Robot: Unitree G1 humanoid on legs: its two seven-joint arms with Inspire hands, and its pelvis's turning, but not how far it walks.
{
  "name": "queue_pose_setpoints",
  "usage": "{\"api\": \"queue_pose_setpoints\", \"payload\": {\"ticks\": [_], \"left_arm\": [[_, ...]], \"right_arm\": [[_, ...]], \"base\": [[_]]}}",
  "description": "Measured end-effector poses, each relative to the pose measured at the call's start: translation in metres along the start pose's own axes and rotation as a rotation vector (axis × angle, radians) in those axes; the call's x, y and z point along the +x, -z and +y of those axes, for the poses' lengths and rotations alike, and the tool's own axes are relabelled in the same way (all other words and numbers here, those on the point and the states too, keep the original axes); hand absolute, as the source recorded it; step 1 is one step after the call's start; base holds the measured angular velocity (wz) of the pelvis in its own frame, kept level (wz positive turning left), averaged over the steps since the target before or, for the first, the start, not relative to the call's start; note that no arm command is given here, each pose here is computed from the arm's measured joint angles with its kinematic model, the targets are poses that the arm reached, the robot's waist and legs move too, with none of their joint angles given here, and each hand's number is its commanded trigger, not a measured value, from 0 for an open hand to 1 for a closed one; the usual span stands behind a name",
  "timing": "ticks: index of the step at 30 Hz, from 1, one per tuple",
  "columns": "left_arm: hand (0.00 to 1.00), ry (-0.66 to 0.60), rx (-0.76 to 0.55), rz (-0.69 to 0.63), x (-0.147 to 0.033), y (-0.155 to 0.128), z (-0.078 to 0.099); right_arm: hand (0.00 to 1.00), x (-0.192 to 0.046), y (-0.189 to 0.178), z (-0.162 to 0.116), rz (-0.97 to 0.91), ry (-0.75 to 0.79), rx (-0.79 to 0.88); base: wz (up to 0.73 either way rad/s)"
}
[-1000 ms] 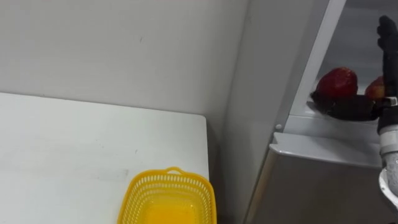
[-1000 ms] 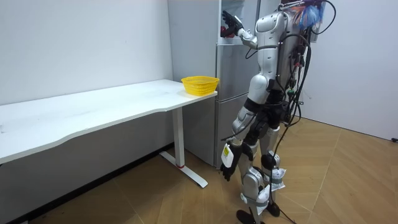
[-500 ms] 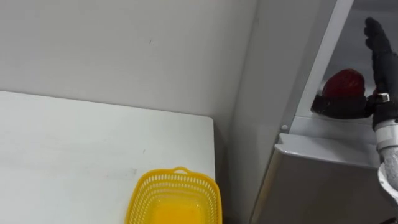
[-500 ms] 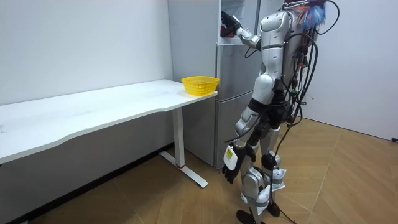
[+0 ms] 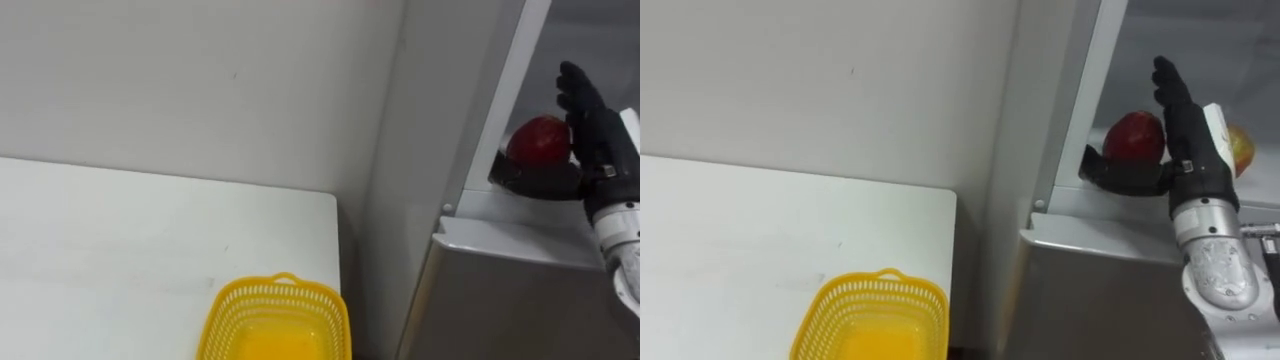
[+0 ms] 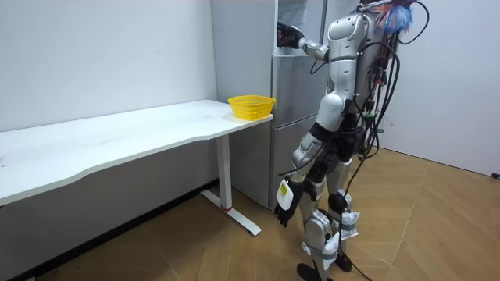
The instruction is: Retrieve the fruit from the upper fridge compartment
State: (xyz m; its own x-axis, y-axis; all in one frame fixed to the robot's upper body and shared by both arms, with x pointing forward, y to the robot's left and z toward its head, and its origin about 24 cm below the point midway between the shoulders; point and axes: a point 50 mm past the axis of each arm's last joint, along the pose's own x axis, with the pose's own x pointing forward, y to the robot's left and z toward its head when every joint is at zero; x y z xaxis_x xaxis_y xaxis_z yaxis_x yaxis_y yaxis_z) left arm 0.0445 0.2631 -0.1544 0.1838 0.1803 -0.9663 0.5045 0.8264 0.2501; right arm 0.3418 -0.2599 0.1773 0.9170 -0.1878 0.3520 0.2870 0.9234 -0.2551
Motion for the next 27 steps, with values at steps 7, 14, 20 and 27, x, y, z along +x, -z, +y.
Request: {"api": "queue_pose_setpoints", "payload": {"ticks": [7, 14, 20, 27], "left_arm": [[0.0, 0.011, -0.003, 0.027, -0.001, 0.006, -0.003], [0.0, 0.015, -0.006, 0.041, -0.001, 0.01, -0.004], [0.0, 0.003, -0.004, 0.044, -0.001, 0.008, 0.001], [0.0, 0.003, -0.006, 0.062, -0.001, 0.01, 0.001]], "right_arm": [[0.0, 0.0, 0.004, -0.001, 0.034, -0.036, 0.031], [0.57, 0.002, 0.007, -0.002, 0.059, -0.062, 0.032], [1.0, 0.008, 0.011, -0.003, 0.094, -0.091, 0.035], [1.0, 0.009, 0.011, -0.007, 0.102, -0.095, 0.065]], "base": [[0.0], [0.0], [0.04], [0.01]]}}
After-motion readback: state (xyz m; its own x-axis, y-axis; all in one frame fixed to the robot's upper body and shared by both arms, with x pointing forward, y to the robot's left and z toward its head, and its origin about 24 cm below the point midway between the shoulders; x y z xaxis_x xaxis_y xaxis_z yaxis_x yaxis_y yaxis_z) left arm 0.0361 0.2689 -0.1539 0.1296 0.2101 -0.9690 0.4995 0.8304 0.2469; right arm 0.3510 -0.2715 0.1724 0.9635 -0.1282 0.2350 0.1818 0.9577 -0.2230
